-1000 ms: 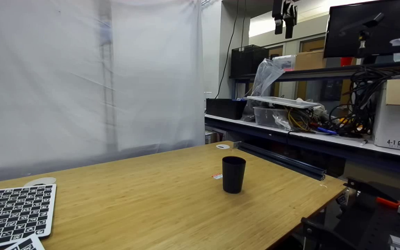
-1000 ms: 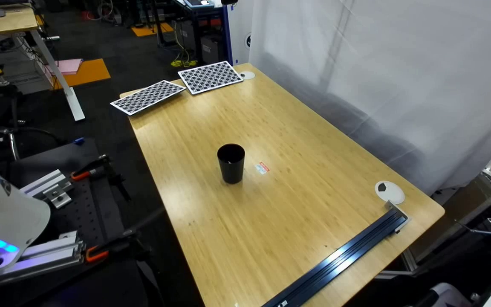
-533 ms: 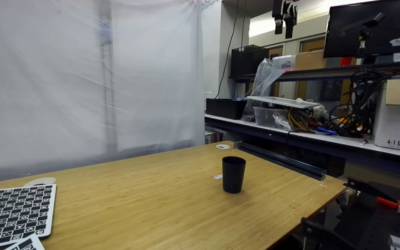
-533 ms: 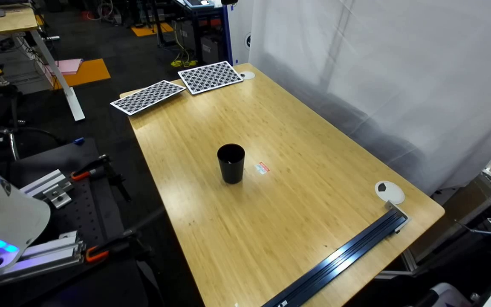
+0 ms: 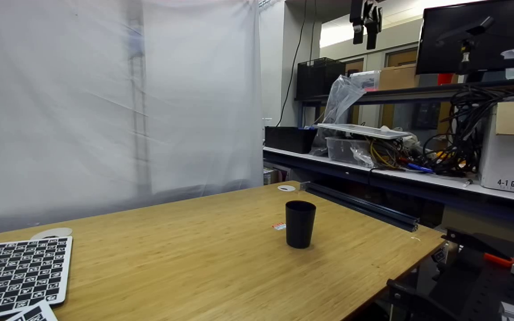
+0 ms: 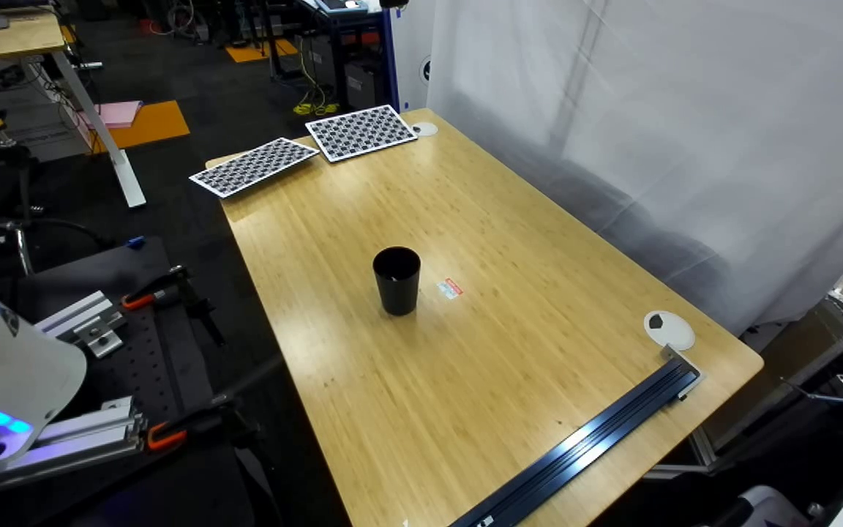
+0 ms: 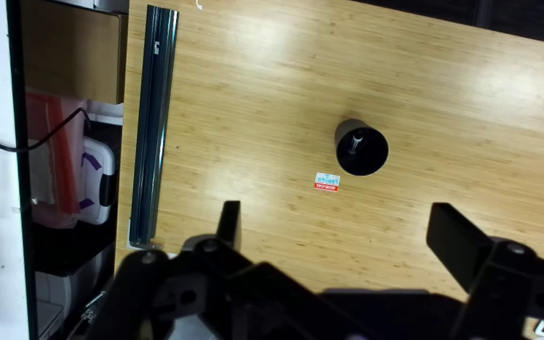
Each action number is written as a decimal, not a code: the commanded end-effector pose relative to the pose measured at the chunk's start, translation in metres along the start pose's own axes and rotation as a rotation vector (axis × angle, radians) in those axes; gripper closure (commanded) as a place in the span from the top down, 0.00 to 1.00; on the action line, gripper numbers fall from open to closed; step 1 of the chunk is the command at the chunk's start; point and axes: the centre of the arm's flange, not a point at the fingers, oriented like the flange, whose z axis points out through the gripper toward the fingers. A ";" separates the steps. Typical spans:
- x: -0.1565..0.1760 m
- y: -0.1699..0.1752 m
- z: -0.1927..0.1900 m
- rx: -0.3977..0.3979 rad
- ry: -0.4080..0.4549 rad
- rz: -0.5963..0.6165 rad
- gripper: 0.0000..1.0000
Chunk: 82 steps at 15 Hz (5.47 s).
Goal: Take the marker out of the cup and put it on the table
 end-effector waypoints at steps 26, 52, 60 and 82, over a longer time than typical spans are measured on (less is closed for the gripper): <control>0.015 0.004 0.010 0.015 -0.030 -0.024 1.00; 0.243 -0.053 0.147 0.181 -0.431 -0.024 1.00; 0.217 -0.052 0.174 0.207 -0.525 0.021 1.00; 0.195 -0.055 0.299 0.178 -0.389 0.219 1.00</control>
